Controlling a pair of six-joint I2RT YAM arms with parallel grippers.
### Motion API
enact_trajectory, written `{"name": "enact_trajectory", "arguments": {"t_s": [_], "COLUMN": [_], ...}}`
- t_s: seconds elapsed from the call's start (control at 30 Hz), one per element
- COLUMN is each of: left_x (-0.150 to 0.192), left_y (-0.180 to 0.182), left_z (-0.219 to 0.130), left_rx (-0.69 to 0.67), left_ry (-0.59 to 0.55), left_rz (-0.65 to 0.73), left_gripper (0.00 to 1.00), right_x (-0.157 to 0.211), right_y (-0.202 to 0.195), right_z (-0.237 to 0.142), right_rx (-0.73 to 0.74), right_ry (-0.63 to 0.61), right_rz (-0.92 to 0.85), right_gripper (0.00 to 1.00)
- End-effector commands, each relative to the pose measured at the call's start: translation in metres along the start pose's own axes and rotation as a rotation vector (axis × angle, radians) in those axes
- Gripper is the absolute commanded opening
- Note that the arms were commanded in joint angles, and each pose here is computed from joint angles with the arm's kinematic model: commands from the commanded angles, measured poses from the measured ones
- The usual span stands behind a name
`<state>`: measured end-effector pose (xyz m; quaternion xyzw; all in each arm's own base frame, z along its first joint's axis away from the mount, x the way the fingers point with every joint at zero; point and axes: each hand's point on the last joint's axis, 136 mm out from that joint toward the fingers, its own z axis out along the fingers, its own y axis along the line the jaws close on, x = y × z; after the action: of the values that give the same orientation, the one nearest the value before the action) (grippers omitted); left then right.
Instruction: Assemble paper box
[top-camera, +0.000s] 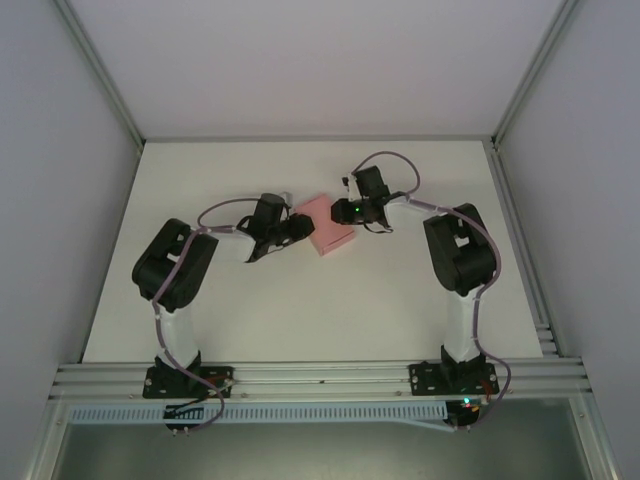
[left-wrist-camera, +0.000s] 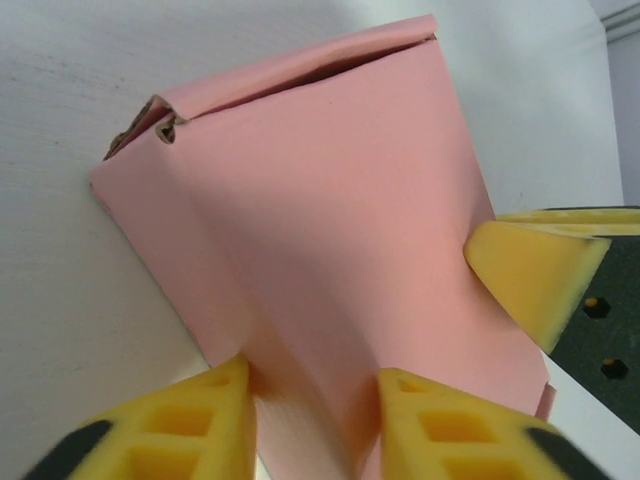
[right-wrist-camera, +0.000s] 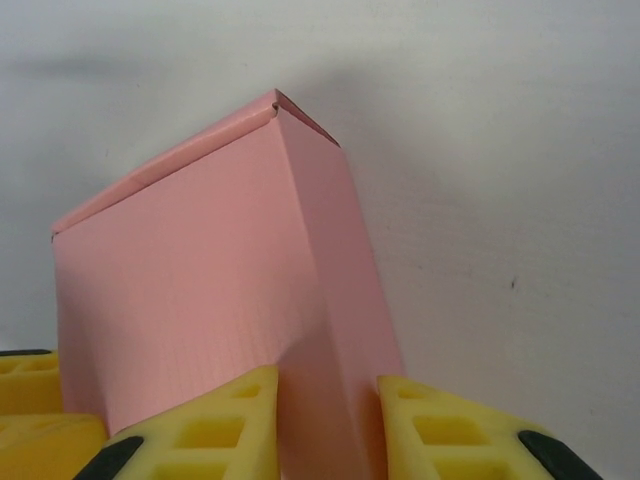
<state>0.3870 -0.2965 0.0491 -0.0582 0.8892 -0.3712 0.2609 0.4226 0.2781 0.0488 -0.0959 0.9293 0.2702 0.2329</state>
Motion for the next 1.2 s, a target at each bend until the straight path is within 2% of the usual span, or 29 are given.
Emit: {"name": "enact_trajectory", "arguments": {"t_s": [0.0, 0.3, 0.37, 0.47, 0.5, 0.53, 0.8, 0.97, 1.17], "left_x": [0.049, 0.041, 0.037, 0.036, 0.037, 0.038, 0.043, 0.066, 0.086], "left_y": [-0.022, -0.019, -0.015, -0.013, -0.014, -0.013, -0.012, -0.013, -0.007], "left_z": [0.000, -0.021, -0.026, -0.032, -0.034, -0.036, -0.060, -0.070, -0.087], "left_rx": [0.059, -0.045, -0.077, -0.099, -0.100, -0.107, -0.135, -0.097, -0.086], "left_ry": [0.164, 0.181, 0.175, 0.187, 0.194, 0.199, 0.214, 0.278, 0.284], "left_rz": [0.094, 0.165, 0.175, 0.189, 0.199, 0.201, 0.226, 0.193, 0.163], "left_gripper": [0.39, 0.55, 0.64, 0.82, 0.97, 1.00, 1.00, 1.00, 1.00], "right_x": [0.133, 0.115, 0.112, 0.106, 0.105, 0.103, 0.102, 0.104, 0.107], "right_y": [0.028, 0.019, 0.018, 0.017, 0.018, 0.019, 0.019, 0.018, 0.020], "right_z": [0.009, 0.003, -0.001, -0.004, -0.005, -0.005, -0.004, -0.004, -0.002], "right_rx": [-0.013, 0.065, 0.082, 0.095, 0.095, 0.096, 0.104, 0.114, 0.104], "right_ry": [0.428, 0.365, 0.351, 0.335, 0.331, 0.324, 0.314, 0.312, 0.310], "right_rz": [0.072, 0.090, 0.091, 0.088, 0.090, 0.095, 0.109, 0.117, 0.127], "right_gripper": [0.27, 0.27, 0.29, 0.30, 0.31, 0.31, 0.30, 0.30, 0.29]}}
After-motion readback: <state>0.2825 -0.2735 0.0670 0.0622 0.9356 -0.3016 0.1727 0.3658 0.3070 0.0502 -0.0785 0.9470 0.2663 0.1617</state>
